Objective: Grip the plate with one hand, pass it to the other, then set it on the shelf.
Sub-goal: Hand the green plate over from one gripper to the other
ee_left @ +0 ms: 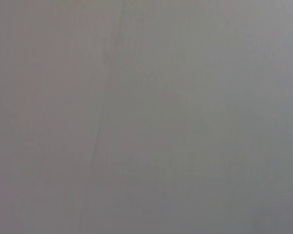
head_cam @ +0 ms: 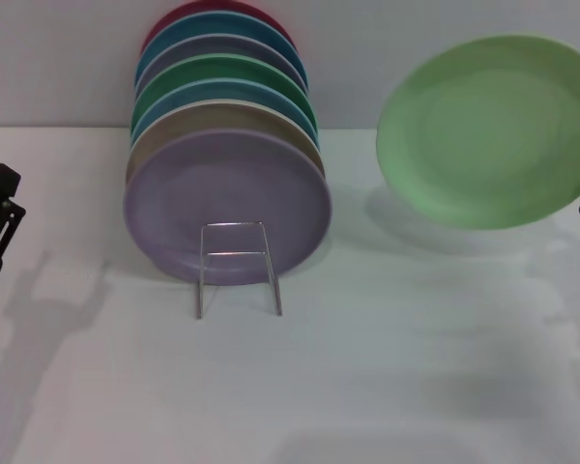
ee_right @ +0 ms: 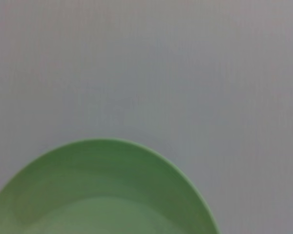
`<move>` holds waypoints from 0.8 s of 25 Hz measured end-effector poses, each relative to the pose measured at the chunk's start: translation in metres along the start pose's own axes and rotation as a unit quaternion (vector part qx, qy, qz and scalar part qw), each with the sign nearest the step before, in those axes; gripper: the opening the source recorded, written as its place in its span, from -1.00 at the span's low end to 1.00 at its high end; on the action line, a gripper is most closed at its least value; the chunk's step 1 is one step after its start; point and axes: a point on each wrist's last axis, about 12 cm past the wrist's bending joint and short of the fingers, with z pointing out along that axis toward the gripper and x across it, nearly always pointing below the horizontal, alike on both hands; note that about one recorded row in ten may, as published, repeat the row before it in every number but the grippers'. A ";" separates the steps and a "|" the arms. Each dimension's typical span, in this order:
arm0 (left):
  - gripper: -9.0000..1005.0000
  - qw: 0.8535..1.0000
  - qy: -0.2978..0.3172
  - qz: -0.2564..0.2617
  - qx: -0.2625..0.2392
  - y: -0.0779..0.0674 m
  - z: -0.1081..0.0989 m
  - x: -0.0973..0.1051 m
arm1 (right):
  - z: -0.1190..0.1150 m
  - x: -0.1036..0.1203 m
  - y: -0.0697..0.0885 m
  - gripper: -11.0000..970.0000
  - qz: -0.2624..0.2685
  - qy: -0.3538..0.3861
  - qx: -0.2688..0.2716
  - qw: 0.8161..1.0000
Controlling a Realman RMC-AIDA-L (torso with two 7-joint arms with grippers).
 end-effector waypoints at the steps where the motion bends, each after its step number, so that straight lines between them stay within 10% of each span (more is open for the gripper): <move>1: 0.72 1.000 0.000 -0.002 0.003 -0.001 -0.001 0.000 | -0.002 0.001 0.000 -0.94 0.002 0.002 -0.001 1.000; 20: 0.72 1.000 0.001 -0.004 0.012 -0.005 -0.014 -0.002 | -0.038 0.011 0.002 -0.94 0.046 0.002 -0.028 0.999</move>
